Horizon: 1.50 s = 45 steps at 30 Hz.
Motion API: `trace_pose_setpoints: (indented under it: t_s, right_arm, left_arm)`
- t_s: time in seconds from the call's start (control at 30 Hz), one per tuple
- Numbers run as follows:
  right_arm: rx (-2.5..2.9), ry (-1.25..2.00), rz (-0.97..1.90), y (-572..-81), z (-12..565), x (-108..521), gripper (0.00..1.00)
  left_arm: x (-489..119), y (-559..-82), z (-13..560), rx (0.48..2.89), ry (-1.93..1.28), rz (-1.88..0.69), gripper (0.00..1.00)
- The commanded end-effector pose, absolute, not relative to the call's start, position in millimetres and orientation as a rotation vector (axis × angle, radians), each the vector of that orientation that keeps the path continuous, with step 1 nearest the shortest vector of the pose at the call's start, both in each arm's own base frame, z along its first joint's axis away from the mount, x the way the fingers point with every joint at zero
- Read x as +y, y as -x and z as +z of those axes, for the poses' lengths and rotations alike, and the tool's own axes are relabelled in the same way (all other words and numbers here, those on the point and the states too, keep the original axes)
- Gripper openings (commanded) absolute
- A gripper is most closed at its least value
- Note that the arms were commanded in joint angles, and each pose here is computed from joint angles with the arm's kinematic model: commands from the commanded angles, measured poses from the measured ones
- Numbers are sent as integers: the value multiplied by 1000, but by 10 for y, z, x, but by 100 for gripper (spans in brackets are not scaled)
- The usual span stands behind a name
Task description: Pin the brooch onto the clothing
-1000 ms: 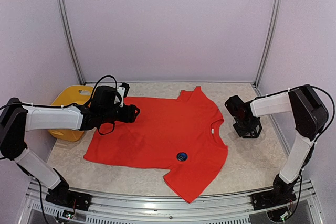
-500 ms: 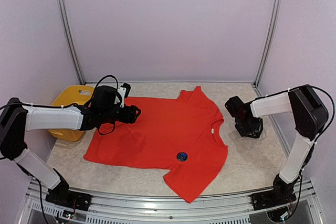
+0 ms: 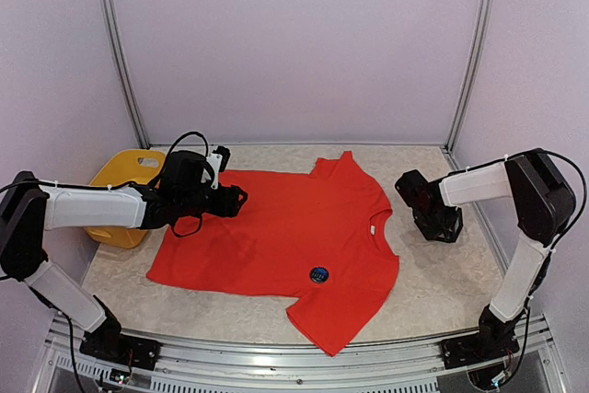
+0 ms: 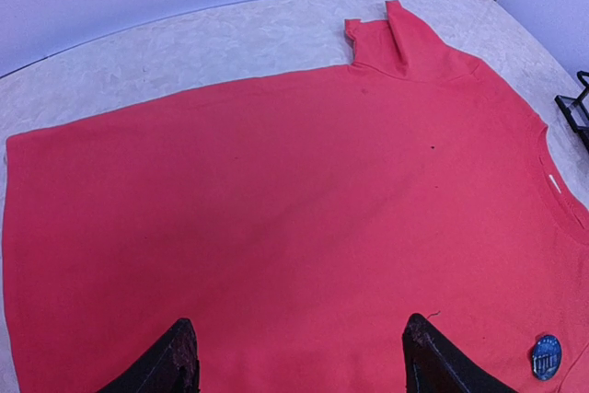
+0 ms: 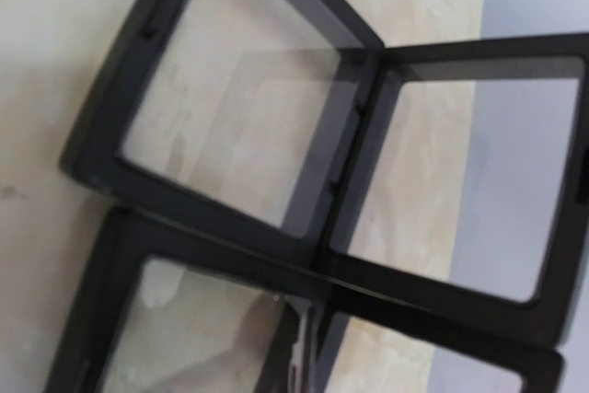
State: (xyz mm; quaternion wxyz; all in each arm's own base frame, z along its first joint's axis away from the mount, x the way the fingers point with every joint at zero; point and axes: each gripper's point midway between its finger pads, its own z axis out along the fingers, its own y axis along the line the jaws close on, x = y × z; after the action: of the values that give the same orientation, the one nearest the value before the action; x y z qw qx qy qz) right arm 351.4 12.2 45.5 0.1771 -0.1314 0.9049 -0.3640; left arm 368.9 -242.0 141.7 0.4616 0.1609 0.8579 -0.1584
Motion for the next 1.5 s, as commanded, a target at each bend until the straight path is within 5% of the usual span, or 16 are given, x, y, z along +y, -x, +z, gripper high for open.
trace_pose_setpoints:
  t_s: [0.0,0.27,0.47,0.67,0.8,1.1,1.47]
  right_arm:
    - [2587,374,-1042,-3449,425,74,0]
    - [2564,344,-794,-3610,1064,449,0]
    - [2269,615,-72,-3666,2482,1642,0]
    - [1428,1006,1049,-2420,4182,2878,0]
    - [1066,1082,1335,-1757,4625,2953,0]
    - [828,1141,1455,-1282,4718,3312,0]
    - [1272,1359,951,-1619,4259,3400,0]
  left_arm:
    - [-2482,-3718,1588,2063,-410,-402,72]
    - [-2593,-3591,1821,1969,-476,-386,71]
    - [-2823,-3320,2236,1819,-585,-464,71]
    - [-3318,-2751,2887,1576,-819,-630,71]
    - [-3587,-2189,3465,1360,-959,-825,71]
    - [-3738,-1787,4427,1155,-838,-1214,70]
    - [-3634,-1535,4381,1251,-1152,-1051,77]
